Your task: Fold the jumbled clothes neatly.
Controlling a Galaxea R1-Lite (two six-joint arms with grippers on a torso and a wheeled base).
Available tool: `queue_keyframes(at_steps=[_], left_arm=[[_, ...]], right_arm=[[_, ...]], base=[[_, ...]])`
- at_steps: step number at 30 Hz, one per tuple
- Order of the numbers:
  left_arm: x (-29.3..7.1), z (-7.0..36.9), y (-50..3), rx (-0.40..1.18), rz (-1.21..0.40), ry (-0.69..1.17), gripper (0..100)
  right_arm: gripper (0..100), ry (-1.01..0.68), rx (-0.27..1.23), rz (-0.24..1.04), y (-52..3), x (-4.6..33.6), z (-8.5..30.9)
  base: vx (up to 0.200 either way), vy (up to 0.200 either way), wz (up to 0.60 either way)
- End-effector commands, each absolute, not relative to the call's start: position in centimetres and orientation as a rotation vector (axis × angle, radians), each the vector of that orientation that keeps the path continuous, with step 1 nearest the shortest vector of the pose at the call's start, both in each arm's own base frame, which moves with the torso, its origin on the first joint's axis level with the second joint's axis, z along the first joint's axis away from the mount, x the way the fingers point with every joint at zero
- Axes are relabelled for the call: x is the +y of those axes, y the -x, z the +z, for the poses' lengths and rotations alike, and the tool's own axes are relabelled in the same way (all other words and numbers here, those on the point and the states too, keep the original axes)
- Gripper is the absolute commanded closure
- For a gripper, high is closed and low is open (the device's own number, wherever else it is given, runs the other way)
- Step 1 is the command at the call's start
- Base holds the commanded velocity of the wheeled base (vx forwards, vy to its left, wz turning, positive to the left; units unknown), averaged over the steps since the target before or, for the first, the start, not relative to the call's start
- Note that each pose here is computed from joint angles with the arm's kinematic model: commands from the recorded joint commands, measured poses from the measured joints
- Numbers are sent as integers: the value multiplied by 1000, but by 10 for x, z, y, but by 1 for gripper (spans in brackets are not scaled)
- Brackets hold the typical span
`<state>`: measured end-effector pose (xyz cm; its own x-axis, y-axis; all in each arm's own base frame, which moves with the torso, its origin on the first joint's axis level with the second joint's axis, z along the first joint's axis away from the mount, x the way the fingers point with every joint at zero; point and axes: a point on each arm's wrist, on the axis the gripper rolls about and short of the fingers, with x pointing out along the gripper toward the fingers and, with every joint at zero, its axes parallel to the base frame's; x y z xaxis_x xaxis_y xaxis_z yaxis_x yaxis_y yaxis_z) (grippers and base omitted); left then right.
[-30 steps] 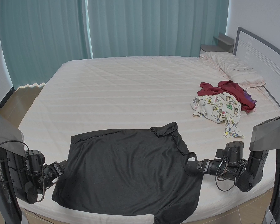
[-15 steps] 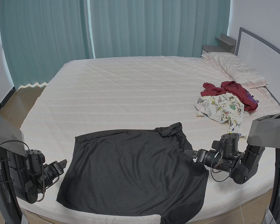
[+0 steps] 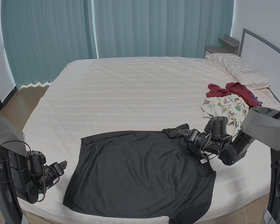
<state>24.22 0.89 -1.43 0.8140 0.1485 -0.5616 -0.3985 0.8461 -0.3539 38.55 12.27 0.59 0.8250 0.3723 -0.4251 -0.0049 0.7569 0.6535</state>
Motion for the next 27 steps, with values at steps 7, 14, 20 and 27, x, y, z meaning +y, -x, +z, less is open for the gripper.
queue_keyframes(at_steps=[7,14,20,27], left_arm=[[8,-17,-242,549,304,492,0],[8,-17,-242,550,307,491,0],[8,-18,-241,554,309,492,0],[8,-16,-243,535,319,521,0]], right_arm=[[0,-684,653,150,-425,146,-38],[0,-685,623,141,-436,150,-39],[0,-677,632,157,-444,163,-38],[0,-699,646,145,-448,173,-35]], base=[[0,0,0],[0,0,0],[0,0,0],[0,0,0]])
